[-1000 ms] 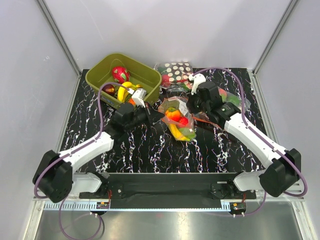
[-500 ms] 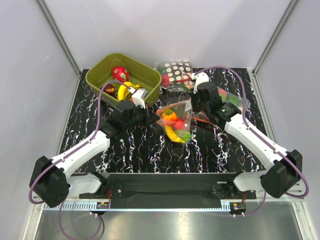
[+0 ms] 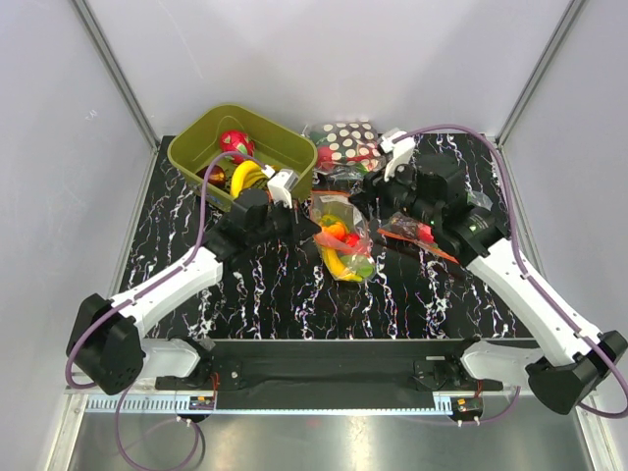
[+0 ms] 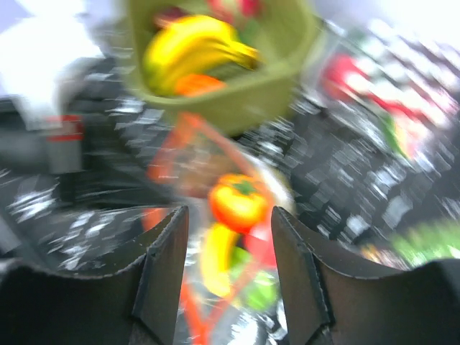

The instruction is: Open the zip-top bag and remove the fake food

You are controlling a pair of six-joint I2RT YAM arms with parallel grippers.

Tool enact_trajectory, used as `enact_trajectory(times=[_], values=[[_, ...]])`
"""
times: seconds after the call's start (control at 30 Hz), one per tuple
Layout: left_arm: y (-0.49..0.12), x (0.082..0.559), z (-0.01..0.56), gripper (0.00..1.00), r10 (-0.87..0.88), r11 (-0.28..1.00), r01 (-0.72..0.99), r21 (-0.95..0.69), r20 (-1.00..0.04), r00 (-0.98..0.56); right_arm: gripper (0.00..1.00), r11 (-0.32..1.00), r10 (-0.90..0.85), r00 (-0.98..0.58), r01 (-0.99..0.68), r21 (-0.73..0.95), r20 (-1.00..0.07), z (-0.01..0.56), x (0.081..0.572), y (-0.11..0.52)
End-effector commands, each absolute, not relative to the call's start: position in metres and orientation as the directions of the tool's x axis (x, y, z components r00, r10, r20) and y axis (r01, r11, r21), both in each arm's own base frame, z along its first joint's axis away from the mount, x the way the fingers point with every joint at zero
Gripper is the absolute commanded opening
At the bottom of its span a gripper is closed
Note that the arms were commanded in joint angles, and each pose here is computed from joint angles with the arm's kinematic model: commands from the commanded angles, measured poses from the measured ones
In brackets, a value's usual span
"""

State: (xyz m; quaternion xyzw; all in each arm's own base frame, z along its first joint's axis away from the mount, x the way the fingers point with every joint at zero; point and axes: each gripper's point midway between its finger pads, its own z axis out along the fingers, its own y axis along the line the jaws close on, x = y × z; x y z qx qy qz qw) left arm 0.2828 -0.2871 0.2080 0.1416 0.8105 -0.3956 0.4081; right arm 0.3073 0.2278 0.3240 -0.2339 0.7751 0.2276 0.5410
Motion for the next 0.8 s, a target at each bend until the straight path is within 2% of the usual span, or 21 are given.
enact_trajectory(times=[0.0, 0.07, 0.13, 0.27, 0.4, 0.77], values=[[-0.298, 0.289, 0.256, 0.0, -0.131, 0.579, 0.646, -0.499, -0.838, -0.529, 0.56, 0.552, -0.121, -0.208, -0.827, 0.108, -0.971, 0.36, 0.27, 0.274], [-0.297, 0.288, 0.262, 0.0, -0.141, 0.573, 0.652, -0.496, -0.844, -0.518, 0.54, 0.458, -0.176, -0.26, -0.875, 0.155, -0.949, 0.34, 0.259, 0.296], [-0.297, 0.288, 0.265, 0.0, -0.142, 0.57, 0.658, -0.491, -0.849, -0.51, 0.51, 0.436, -0.224, -0.293, -0.883, 0.173, -0.93, 0.325, 0.255, 0.305], [-0.294, 0.284, 0.27, 0.0, -0.135, 0.571, 0.667, -0.479, -0.856, -0.498, 0.48, 0.535, -0.283, -0.385, -0.824, 0.188, -0.879, 0.282, 0.278, 0.306], [-0.288, 0.28, 0.274, 0.0, -0.127, 0.579, 0.674, -0.458, -0.868, -0.48, 0.48, 0.631, -0.286, -0.426, -0.758, 0.166, -0.859, 0.263, 0.298, 0.3], [-0.287, 0.275, 0.275, 0.0, -0.111, 0.571, 0.69, -0.445, -0.875, -0.472, 0.54, 0.664, -0.368, -0.539, -0.723, 0.191, -0.758, 0.19, 0.326, 0.319]])
